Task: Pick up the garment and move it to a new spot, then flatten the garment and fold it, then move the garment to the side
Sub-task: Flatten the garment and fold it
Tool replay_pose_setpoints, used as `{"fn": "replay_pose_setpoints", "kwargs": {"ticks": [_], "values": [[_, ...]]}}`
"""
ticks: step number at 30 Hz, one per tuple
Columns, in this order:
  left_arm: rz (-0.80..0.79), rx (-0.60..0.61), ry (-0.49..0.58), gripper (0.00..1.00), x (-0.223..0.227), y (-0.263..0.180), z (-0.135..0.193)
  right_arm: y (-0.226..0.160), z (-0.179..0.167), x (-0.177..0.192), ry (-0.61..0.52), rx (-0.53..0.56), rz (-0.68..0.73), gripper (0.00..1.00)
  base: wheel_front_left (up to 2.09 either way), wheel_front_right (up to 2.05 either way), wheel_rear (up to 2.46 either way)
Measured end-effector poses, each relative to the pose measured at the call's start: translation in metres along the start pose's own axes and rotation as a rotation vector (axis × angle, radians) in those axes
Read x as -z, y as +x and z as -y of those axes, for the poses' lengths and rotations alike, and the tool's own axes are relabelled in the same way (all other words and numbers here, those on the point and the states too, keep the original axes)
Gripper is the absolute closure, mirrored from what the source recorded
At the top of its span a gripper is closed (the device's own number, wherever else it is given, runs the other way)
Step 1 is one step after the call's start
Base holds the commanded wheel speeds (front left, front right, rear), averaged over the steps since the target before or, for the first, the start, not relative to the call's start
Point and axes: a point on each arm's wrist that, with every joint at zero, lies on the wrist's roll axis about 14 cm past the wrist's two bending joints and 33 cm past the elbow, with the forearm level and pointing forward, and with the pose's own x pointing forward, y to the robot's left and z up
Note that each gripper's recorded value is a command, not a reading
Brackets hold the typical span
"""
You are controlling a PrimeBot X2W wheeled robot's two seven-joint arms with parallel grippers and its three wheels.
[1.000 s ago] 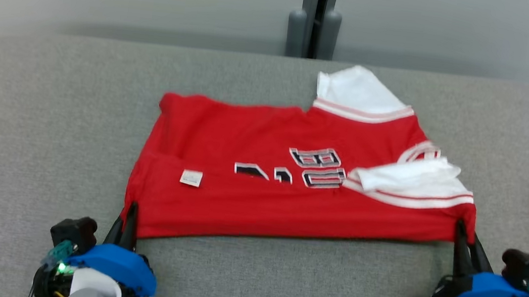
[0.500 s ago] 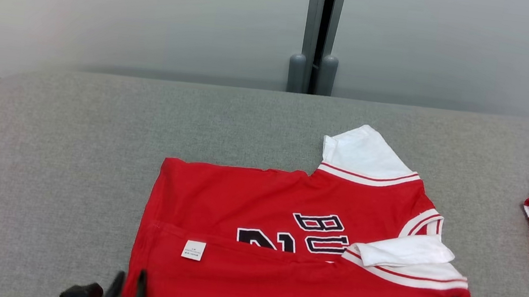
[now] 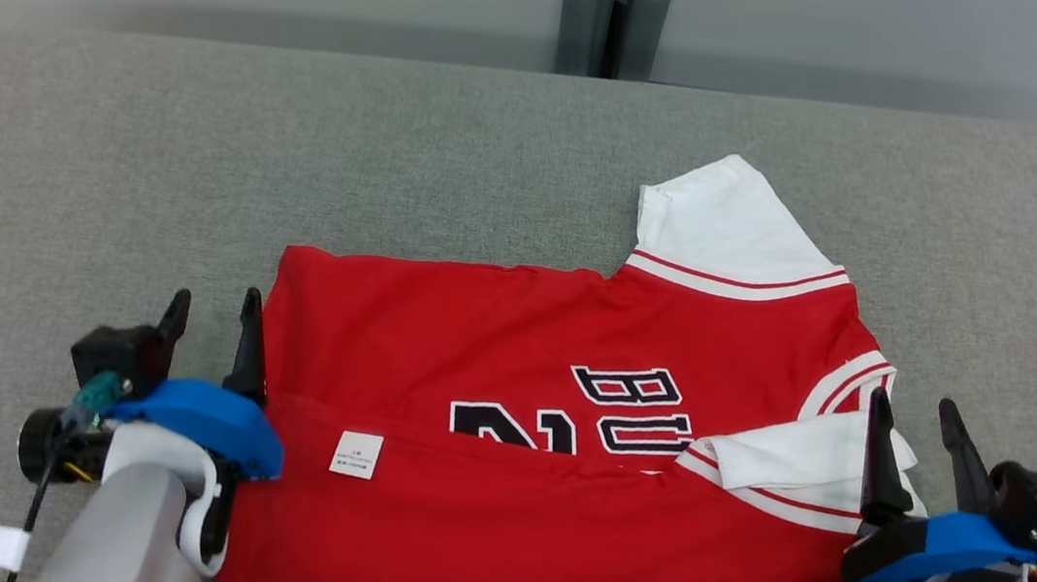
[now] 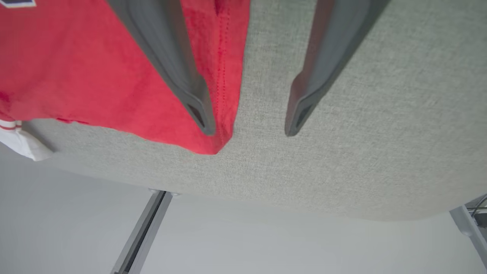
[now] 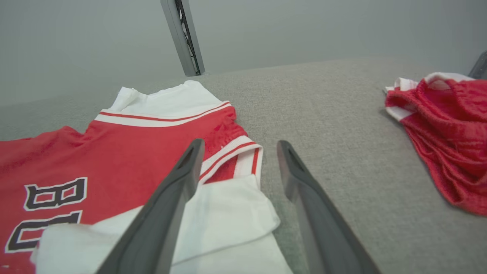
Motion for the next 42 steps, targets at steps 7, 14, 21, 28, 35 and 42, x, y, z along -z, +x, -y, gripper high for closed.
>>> {"fn": "replay_pose_setpoints", "kwargs": {"ticks": [7,14,21,28,35,42], "values": [[-0.107,0.055,0.054,0.0,0.015,0.037,0.007,0.02,-0.005,-0.002,-0.025,-0.018,0.004,0.0,0.0,0.0,0.0],[-0.177,0.063,0.077,0.0,0.034,0.05,0.005,0.034,-0.002,-0.004,-0.054,-0.02,0.004,0.0,0.0,0.0,0.0],[-0.205,0.095,0.11,1.0,0.039,0.058,0.01,0.055,-0.011,-0.01,-0.104,-0.066,0.008,0.0,0.0,0.0,0.0],[-0.193,0.102,0.107,1.0,0.032,0.059,0.011,0.098,-0.022,-0.03,-0.189,-0.12,-0.001,0.0,0.0,0.0,0.0],[-0.054,0.07,0.101,1.0,-0.006,0.056,0.001,0.144,-0.042,-0.03,-0.242,-0.154,-0.125,0.0,0.0,0.0,0.0],[-0.032,0.044,0.112,1.0,-0.004,0.041,-0.014,0.182,-0.066,-0.01,-0.259,-0.18,-0.259,0.0,0.0,0.0,0.0]]}}
